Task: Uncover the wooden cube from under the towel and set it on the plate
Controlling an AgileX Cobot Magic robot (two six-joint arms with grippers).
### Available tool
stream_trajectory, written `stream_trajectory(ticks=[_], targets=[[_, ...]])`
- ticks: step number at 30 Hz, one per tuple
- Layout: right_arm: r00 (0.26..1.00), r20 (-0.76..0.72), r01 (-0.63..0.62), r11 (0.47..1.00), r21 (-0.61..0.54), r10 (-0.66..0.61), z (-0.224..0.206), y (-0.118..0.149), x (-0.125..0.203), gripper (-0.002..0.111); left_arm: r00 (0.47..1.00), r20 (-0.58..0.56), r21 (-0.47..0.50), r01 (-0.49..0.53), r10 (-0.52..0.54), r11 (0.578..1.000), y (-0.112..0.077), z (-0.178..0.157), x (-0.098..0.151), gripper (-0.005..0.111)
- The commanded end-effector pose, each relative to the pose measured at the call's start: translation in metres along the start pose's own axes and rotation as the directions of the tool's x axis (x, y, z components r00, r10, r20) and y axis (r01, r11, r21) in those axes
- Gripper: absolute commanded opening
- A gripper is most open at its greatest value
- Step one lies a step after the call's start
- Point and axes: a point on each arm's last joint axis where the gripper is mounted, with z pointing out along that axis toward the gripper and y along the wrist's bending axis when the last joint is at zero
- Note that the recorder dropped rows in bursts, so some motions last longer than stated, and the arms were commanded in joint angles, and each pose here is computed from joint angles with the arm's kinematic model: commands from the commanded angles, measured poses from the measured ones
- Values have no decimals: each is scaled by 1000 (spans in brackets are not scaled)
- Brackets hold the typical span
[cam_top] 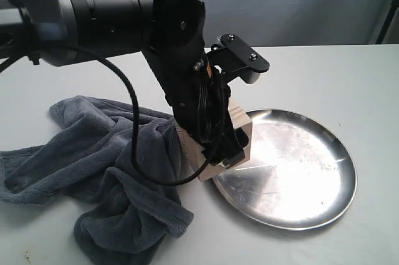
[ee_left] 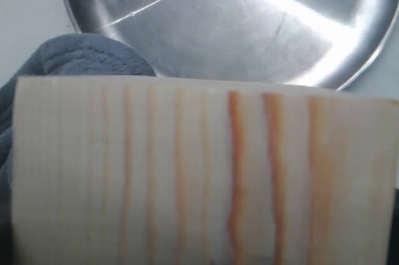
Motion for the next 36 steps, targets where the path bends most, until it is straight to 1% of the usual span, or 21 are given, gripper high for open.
stream_trajectory(ticks=[1,2,4,6,8,9,13,15,18,20,22,29,31,32,33,36], targets=[[1000,0,6,1000,3,-6,0,0,1,0,1000,15,-99,13,-11,995,9,-7,-2,52],[1000,0,6,1000,3,-6,0,0,1,0,1000,14,-136,6,-4,991,12,-8,-2,53],[1000,0,6,1000,3,-6,0,0,1,0,1000,8,-204,29,-28,979,18,-9,-1,53],[1000,0,6,1000,3,-6,0,0,1,0,994,13,-251,111,-112,962,24,-9,1,53],[1000,0,6,1000,3,-6,0,0,1,0,979,-5,-259,198,-206,945,30,-5,5,53],[1000,0,6,1000,3,-6,0,0,1,0,972,-31,-260,218,-234,941,34,-1,9,53],[1000,2,9,1000,-10,-9,0,1,1,0,946,-131,-275,253,-296,928,53,18,21,54],[1000,4,6,1000,-22,-6,0,1,1,0,940,-153,-275,254,-303,927,55,25,23,60],[1000,6,8,1000,-30,-8,0,2,1,0,945,-141,-272,250,-296,929,55,30,21,72],[1000,6,8,1000,-30,-8,0,2,1,0,952,-109,-263,251,-287,931,53,31,18,77],[1000,6,8,1000,-30,-8,0,2,1,0,954,-77,-240,265,-290,934,52,32,14,79],[1000,6,8,1000,-30,-8,0,2,1,0,957,-34,-219,275,-289,936,51,31,10,78],[1000,6,8,1000,-30,-8,0,2,1,0,951,-18,-182,299,-308,937,48,26,8,78],[1000,6,8,1000,-30,-8,0,2,1,0,945,-7,-134,323,-327,937,43,23,7,77],[1000,6,8,1000,-30,-8,0,2,1,0,946,2,-97,324,-325,941,40,20,5,74],[1000,6,8,1000,-30,-8,0,2,1,0,935,22,-26,355,-355,934,34,20,2,58]])
